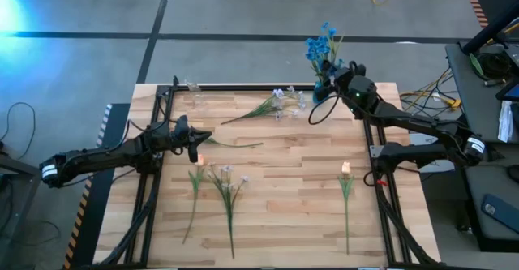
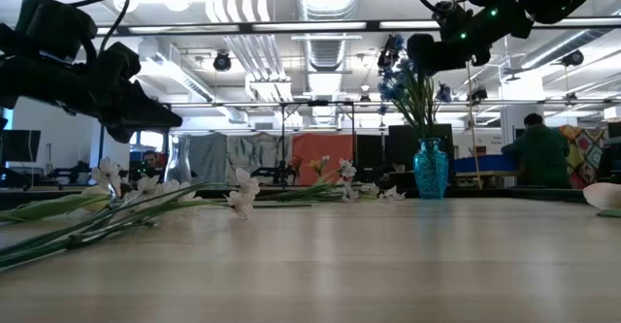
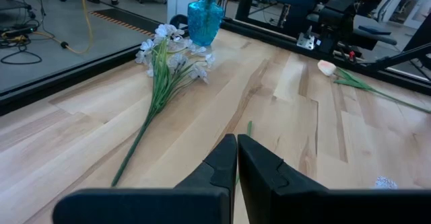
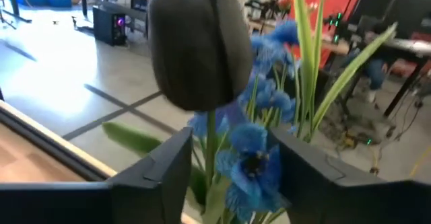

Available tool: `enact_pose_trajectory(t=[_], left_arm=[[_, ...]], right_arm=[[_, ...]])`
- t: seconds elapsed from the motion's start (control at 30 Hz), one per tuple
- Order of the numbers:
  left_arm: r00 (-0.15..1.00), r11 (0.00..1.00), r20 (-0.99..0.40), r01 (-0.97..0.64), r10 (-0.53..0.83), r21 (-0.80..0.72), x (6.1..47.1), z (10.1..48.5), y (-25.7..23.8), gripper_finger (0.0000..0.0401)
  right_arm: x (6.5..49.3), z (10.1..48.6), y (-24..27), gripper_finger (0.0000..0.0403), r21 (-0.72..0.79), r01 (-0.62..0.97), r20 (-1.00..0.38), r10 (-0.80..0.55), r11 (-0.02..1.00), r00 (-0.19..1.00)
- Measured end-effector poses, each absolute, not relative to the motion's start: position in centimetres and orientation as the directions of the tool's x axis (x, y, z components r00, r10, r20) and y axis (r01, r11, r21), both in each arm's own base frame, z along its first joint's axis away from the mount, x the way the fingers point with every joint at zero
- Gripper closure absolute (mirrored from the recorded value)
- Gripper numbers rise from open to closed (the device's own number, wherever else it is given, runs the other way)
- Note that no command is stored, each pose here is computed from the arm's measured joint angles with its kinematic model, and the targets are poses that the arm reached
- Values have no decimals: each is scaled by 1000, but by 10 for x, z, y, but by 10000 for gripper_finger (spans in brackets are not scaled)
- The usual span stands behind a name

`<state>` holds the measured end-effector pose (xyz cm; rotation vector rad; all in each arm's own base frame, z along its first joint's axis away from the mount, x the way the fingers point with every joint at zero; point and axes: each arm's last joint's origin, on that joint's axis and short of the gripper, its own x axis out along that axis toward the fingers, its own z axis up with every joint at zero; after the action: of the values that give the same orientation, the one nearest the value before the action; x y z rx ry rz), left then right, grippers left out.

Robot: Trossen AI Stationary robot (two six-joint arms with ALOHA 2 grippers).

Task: Sort flowers into vase by color
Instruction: Put the right black flower into the blue vase

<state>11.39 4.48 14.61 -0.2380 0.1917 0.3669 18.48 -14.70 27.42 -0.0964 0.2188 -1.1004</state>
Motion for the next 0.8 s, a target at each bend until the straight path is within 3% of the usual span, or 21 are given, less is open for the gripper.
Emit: enact_pose_trajectory(t=[0.33, 0.63, 0.8], left_arm=[[916, 906, -227, -375, 330, -195, 114, 146, 45, 401], [917, 908, -227, -372, 327, -195, 114, 146, 45, 401], [917, 908, -227, -372, 328, -192, 114, 146, 45, 401]], right_arm=[[184, 276, -143, 146, -171, 869, -155, -884, 464, 441], [190, 308, -130, 133, -205, 831, -193, -854, 517, 484], [193, 322, -122, 137, -304, 807, -230, -861, 506, 453]])
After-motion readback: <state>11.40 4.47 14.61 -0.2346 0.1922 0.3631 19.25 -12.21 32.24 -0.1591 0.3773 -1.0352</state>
